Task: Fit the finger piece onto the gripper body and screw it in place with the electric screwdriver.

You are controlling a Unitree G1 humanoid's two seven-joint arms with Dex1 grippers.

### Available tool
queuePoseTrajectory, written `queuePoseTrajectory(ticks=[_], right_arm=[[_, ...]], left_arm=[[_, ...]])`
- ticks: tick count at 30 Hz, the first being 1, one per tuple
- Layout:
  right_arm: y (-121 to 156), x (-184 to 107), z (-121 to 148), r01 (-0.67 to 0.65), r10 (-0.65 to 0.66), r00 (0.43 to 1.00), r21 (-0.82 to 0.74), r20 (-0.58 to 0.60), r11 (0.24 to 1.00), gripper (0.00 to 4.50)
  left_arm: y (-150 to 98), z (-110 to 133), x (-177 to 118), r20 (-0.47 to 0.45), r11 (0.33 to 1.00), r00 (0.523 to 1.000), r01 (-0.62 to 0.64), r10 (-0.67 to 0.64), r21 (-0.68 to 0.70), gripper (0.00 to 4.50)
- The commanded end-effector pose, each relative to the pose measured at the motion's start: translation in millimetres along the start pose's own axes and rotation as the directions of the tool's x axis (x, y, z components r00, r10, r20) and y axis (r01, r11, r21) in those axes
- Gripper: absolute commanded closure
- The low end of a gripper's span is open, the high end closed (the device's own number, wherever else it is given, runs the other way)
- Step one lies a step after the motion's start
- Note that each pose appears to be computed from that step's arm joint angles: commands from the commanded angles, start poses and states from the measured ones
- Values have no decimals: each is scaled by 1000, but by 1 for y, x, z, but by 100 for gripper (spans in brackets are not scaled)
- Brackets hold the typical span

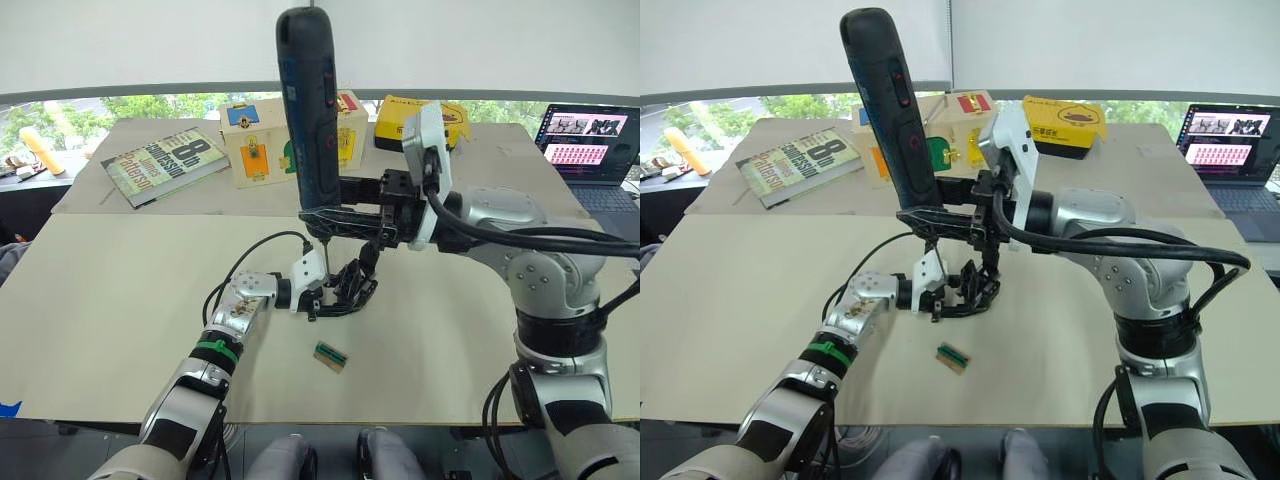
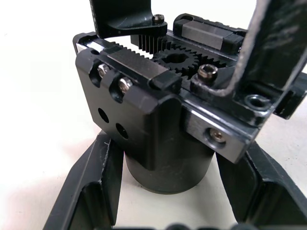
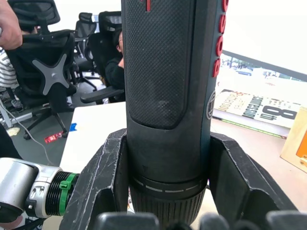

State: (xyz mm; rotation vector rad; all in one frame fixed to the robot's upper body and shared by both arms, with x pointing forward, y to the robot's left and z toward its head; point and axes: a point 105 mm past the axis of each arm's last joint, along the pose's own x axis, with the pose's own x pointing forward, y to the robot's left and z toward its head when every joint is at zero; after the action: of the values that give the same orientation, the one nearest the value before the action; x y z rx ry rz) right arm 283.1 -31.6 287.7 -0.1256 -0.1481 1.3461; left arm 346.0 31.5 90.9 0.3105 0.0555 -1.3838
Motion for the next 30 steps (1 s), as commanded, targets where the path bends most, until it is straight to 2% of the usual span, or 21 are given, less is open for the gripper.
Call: queuePoseTrajectory(ticks=[1,14,30], right_arm=[[-1,-4,12,5,-3,1000,-59,24,998,261],[-2,-7,-1,7,-7,1000,-71,5,997,261],[-6,-3,2,12,-10,1000,-72,21,997,261]], left_arm=[[2,10,-3,35,1000,999,-1,0,23,222],[2,11,-6,39,1000,999,-2,1,30,222],[0,13,-4,46,1000,999,-2,1,28,222]])
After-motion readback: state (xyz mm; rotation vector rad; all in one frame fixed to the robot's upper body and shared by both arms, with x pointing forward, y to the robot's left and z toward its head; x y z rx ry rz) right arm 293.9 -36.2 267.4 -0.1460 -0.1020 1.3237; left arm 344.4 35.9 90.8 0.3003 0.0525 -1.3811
